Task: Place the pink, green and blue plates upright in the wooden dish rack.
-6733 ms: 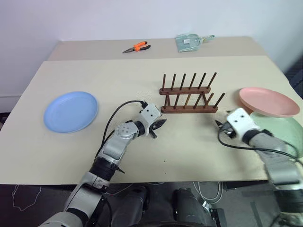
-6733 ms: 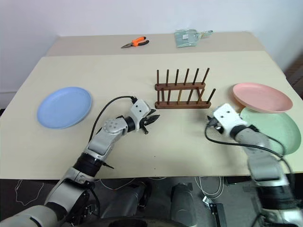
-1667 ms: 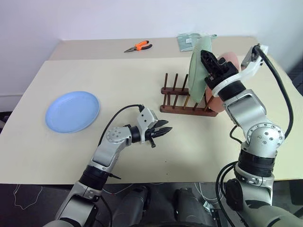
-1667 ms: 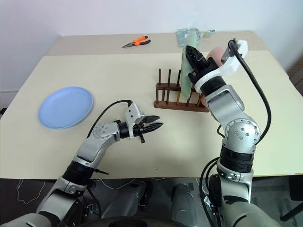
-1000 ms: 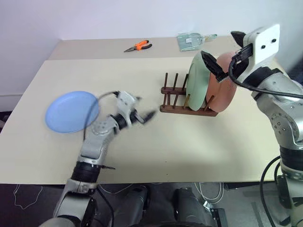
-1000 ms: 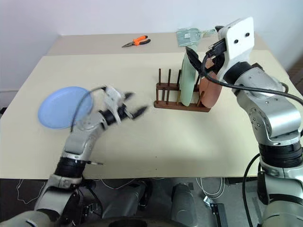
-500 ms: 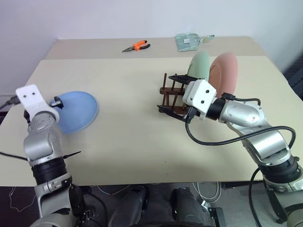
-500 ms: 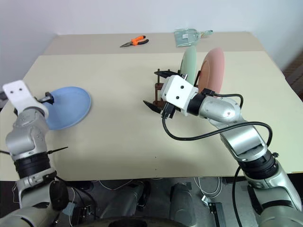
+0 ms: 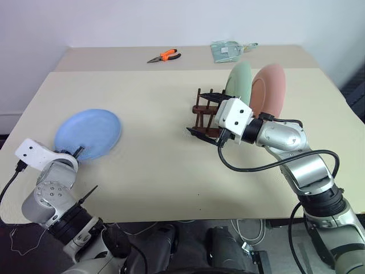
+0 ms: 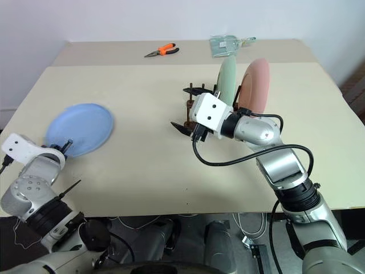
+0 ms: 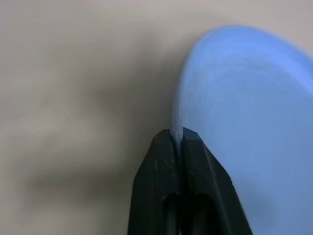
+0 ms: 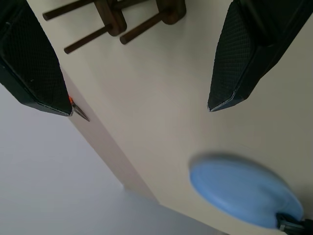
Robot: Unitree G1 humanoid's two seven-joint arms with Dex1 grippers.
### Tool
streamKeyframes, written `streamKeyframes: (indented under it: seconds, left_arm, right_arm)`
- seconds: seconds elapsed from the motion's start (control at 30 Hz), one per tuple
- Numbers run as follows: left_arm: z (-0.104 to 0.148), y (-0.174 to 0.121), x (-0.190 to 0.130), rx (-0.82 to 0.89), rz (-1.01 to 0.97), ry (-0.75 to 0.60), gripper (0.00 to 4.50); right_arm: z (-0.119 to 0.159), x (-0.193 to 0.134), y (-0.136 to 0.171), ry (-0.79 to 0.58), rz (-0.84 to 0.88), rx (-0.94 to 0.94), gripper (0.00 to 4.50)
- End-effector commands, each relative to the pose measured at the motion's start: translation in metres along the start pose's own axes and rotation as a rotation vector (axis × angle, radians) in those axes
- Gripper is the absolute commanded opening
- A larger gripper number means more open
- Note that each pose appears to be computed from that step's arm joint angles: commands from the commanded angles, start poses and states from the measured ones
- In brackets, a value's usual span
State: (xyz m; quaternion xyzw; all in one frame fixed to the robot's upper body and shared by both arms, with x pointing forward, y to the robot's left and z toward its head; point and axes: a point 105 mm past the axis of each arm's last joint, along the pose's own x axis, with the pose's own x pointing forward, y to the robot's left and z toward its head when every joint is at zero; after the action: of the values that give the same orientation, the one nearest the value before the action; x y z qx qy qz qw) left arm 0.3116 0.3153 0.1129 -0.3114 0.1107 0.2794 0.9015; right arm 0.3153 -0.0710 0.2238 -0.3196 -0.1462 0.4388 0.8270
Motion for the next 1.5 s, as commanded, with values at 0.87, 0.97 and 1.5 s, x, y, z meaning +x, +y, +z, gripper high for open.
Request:
streamKeyframes:
  seconds: [0.87, 0.97, 1.5]
  left_arm:
    - [0.04, -0.224, -0.101, 0.47, -0.957, -0.293, 0.0]
    - [0.039, -0.222, -0.098, 0.475, -0.946, -0.291, 0.0]
    - [0.041, -0.225, -0.093, 0.505, -0.961, -0.302, 0.0]
  right_arm:
    - [0.001, 0.073, 0.005, 0.053, -0.039, -0.573, 0.05]
    - [0.004, 0.069, -0.001, 0.046, -0.064, -0.553, 0.05]
    - [0.002, 0.044, 0.008, 0.05, -0.001, -0.592, 3.35]
